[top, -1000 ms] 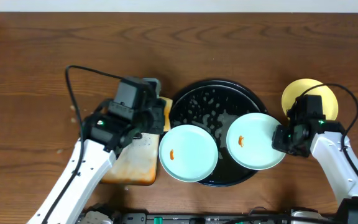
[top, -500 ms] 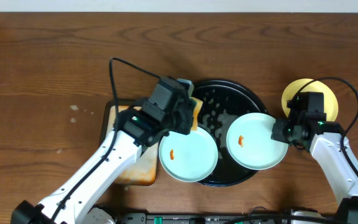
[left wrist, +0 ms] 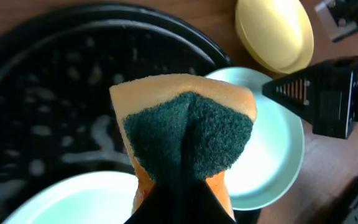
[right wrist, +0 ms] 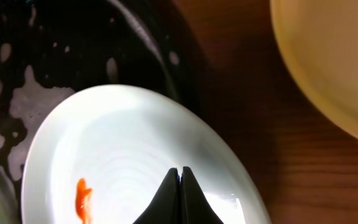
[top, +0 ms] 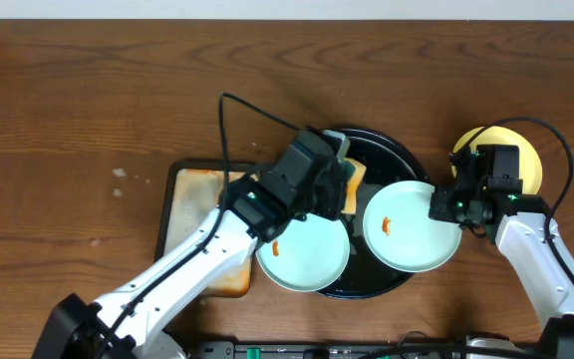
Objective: Clean dirty plates on tray and stack at the side
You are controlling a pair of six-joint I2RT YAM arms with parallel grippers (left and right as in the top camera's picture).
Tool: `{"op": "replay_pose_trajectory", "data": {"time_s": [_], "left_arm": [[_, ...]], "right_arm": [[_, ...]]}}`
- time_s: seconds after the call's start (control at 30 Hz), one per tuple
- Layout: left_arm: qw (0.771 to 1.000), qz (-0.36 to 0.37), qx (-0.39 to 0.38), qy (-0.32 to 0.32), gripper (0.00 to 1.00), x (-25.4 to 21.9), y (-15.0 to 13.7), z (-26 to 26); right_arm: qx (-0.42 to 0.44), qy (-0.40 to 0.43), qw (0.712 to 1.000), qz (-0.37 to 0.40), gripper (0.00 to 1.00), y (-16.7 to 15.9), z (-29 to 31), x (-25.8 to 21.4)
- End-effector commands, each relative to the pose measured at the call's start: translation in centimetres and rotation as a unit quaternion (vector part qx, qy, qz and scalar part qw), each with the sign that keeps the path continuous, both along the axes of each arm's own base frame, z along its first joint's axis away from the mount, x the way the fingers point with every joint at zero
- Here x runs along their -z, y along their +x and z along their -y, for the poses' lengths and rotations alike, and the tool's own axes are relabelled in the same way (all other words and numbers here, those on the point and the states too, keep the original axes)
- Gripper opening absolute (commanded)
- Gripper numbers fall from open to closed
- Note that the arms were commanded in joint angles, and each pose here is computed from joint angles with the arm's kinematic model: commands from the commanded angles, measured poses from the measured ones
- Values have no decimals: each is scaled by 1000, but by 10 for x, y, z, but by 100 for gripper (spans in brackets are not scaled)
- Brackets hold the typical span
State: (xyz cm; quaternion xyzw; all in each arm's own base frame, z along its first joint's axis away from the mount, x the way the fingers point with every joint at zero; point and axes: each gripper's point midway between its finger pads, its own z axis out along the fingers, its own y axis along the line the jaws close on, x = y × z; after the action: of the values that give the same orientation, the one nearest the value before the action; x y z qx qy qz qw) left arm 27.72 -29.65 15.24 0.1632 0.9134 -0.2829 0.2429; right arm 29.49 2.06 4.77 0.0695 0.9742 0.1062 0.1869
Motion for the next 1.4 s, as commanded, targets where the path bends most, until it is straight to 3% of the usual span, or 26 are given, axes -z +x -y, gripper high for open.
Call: {"op": "replay_pose_trajectory", "data": {"time_s": [0.0,0.17,0.23,0.4,0.53,0.87,1.13,1.23,1.37], "left_arm": [[1000,-11,-1,-5,11,0,1,5],[1000,-11,0,-4,11,1,1,5],[1000,-11,0,-4,11,1,1,5],[1000,-11,7,-2,11,2,-3,8],[1000,-6,22,-3,11,2,-8,17],[999,-16,31,8,11,17,-12,24],[999,-18,31,10,11,19,-12,24],[999,-18,31,10,11,19,-12,24],[999,-16,31,9,11,18,-11,24]], "right_arm": [[-20,16,1000,9,1,0,-9,-8],[-12,15,999,47,15,3,-4,-32],[-11,15,998,55,29,0,-4,-42],[10,-13,1000,-5,39,-30,7,-32],[81,-58,993,-56,37,-47,30,-19],[135,-75,982,-107,34,-71,42,0],[119,-28,987,-105,17,-72,33,29],[112,-7,990,-88,5,-64,26,30],[97,-1,994,-53,1,-48,24,25]]}}
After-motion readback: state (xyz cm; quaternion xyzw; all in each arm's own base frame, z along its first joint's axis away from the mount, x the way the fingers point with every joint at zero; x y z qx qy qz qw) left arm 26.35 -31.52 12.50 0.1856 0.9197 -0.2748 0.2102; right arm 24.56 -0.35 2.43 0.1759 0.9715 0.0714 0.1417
